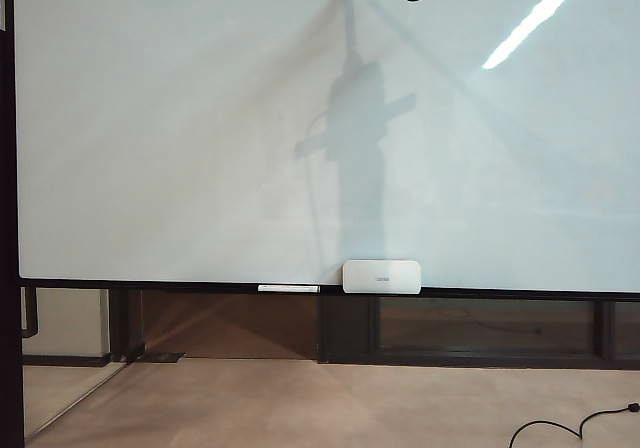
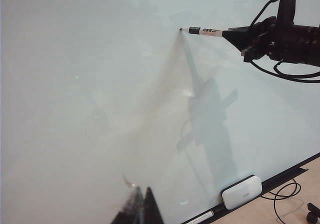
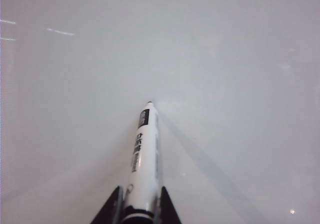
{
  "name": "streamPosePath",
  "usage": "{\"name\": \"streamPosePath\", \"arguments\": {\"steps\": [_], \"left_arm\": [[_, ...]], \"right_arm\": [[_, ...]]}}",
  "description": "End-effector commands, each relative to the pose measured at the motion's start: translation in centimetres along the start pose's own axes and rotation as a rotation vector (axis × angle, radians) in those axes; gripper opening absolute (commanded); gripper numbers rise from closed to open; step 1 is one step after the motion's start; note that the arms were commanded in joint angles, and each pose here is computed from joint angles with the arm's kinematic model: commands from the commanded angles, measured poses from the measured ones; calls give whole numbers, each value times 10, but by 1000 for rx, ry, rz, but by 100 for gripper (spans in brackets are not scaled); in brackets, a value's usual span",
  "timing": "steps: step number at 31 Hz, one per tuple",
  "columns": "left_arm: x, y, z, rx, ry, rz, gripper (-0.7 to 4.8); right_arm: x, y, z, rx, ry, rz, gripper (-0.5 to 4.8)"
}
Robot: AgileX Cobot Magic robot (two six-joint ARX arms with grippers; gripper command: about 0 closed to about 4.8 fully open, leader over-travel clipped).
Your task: Reach to the right to find the marker pen, pick it up, and write the number 13 on the whiteboard.
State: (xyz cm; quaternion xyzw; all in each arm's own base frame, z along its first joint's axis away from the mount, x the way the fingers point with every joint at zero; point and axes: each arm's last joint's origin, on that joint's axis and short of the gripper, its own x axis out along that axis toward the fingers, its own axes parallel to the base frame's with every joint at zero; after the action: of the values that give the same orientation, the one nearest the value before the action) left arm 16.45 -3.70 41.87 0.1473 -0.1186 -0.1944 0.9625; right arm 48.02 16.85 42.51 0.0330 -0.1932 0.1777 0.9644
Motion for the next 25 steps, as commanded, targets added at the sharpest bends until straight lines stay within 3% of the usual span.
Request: {"name": "streamPosePath", "arguments": {"steps": [1,14,25], "left_arm": [[-1,1,3,6,-21,0,-5],[-1,1,3,7,-21,1,-6],[-1,1,6,14,-47,10,-5]], "right_arm": [[-1,-2,4,-1,-3,-7,-5],[-1,-3,-5,2,88,-8,-5],[-5,-2,-23,8,291,-8,-5]]}}
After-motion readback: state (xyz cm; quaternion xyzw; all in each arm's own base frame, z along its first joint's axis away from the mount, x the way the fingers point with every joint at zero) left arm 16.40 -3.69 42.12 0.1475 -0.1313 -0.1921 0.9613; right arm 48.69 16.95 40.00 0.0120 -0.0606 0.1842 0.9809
